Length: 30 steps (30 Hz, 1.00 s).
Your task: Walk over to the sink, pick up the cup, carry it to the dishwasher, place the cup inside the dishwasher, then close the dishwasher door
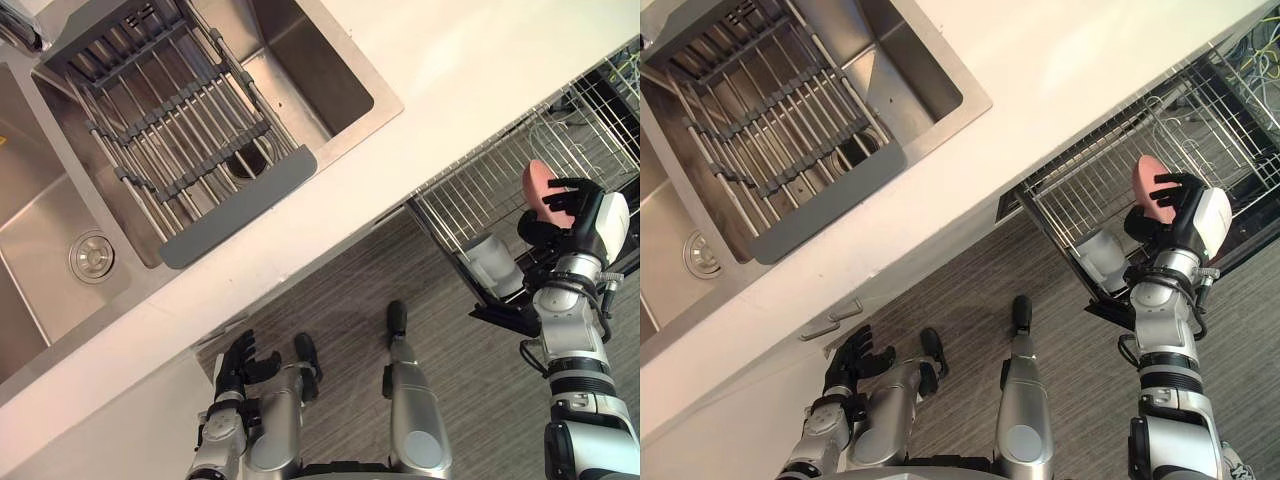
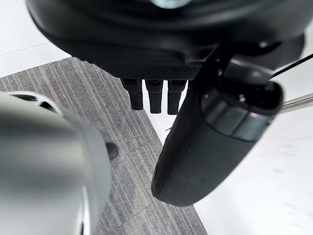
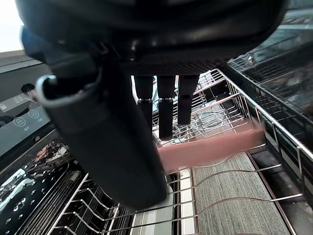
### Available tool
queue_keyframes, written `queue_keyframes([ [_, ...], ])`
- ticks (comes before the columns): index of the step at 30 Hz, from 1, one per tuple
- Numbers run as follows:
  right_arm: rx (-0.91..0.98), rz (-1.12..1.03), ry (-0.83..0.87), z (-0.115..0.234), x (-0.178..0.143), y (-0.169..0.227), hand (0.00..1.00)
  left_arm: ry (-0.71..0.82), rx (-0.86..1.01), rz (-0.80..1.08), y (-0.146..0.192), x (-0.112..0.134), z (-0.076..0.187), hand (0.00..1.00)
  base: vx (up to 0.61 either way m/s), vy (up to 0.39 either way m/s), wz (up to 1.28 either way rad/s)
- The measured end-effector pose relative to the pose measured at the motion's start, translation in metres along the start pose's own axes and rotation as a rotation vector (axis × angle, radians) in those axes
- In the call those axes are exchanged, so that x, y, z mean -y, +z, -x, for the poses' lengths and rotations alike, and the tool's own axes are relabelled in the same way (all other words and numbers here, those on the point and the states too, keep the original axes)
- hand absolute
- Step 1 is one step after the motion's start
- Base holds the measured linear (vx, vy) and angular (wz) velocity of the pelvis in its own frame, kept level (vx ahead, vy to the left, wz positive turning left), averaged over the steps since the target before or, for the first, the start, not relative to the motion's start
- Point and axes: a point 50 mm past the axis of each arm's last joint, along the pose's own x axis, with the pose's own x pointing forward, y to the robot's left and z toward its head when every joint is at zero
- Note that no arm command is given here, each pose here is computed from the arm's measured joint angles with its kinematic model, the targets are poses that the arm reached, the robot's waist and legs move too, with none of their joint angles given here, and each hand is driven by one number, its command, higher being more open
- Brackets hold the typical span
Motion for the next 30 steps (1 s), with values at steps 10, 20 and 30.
queue_keyframes([
  [10,0.042,-0.322,-0.050,0.027,0.005,0.020,0.90,-0.009,0.015,0.006,0.006,0.004,-0.004,0.90,-0.03,-0.026,0.00],
  [20,-0.062,-0.440,-0.307,0.087,0.055,-0.023,0.90,-0.006,0.002,0.024,0.005,0.009,-0.003,0.90,-0.02,-0.011,0.01],
  [30,-0.497,-0.686,-0.338,0.137,0.038,-0.096,0.90,-0.029,0.007,0.041,0.007,0.017,-0.003,0.90,0.00,-0.030,-0.03],
])
